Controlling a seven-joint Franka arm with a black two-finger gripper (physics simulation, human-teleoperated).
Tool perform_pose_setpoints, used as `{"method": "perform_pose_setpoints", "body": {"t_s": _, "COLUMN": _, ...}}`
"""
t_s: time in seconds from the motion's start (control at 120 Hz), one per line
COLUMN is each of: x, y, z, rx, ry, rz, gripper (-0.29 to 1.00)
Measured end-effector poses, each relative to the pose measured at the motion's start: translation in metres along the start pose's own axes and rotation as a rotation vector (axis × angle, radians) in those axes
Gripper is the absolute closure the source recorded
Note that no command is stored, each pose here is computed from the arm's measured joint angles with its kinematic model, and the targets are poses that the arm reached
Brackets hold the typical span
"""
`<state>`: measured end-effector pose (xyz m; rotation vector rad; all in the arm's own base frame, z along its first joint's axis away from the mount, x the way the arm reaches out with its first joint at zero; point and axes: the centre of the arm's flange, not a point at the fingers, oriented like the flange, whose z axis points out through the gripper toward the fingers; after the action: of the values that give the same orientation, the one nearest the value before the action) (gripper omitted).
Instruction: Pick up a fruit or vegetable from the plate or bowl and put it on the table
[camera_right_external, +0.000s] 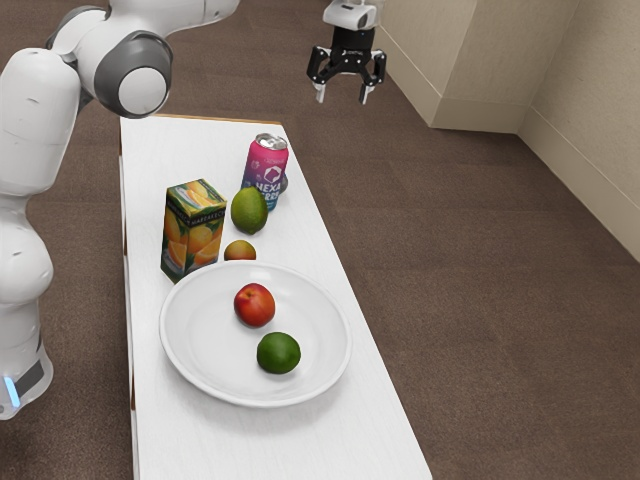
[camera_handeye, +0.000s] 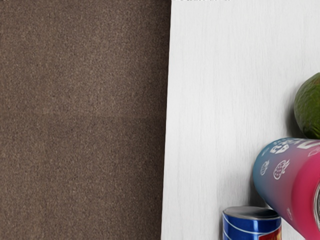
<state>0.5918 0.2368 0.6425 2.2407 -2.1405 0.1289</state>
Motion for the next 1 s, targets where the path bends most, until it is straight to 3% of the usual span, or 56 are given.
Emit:
{"method": "perform_pose_setpoints", "body": {"t_s": 0.242, "x": 0.002, "y": 0.001, "z": -0.004, "rx": 0.004, "ry": -0.003, "rz": 0.000, "gripper": 0.00}}
{"method": "perform_pose_setpoints", "body": {"t_s": 0.267, "x": 0.006, "y": 0.009, "z": -0.022, "rx": 0.032, "ry": -0.018, "rz": -0.002, "gripper": 0.00}}
{"method": "perform_pose_setpoints", "body": {"t_s": 0.333, "x": 0.037, "y": 0.057, "z": -0.119, "rx": 0.166, "ry": -0.167, "rz": -0.029, "gripper": 0.00}}
{"method": "perform_pose_setpoints", "body": {"t_s": 0.392, "x": 0.066, "y": 0.082, "z": -0.153, "rx": 0.191, "ry": -0.233, "rz": -0.096, "gripper": 0.00}}
{"method": "perform_pose_setpoints", "body": {"t_s": 0.508, "x": 0.091, "y": 0.126, "z": -0.175, "rx": 0.157, "ry": -0.109, "rz": -0.352, "gripper": 0.00}}
{"method": "perform_pose_setpoints", "body": {"t_s": 0.658, "x": 0.069, "y": 0.144, "z": -0.154, "rx": 0.004, "ry": 0.045, "rz": -0.673, "gripper": 0.00}}
{"method": "perform_pose_setpoints", "body": {"t_s": 0.75, "x": 0.083, "y": 0.189, "z": -0.179, "rx": 0.036, "ry": 0.053, "rz": -0.838, "gripper": 0.00}}
{"method": "perform_pose_setpoints", "body": {"t_s": 0.8, "x": 0.159, "y": 0.207, "z": -0.160, "rx": 0.004, "ry": 0.025, "rz": -0.772, "gripper": 0.00}}
{"method": "perform_pose_setpoints", "body": {"t_s": 0.875, "x": 0.257, "y": 0.216, "z": -0.081, "rx": -0.128, "ry": -0.042, "rz": -0.650, "gripper": 0.00}}
{"method": "perform_pose_setpoints", "body": {"t_s": 0.942, "x": 0.301, "y": 0.221, "z": -0.024, "rx": -0.191, "ry": -0.095, "rz": -0.640, "gripper": 0.00}}
{"method": "perform_pose_setpoints", "body": {"t_s": 1.0, "x": 0.322, "y": 0.224, "z": 0.004, "rx": -0.206, "ry": -0.119, "rz": -0.668, "gripper": 0.00}}
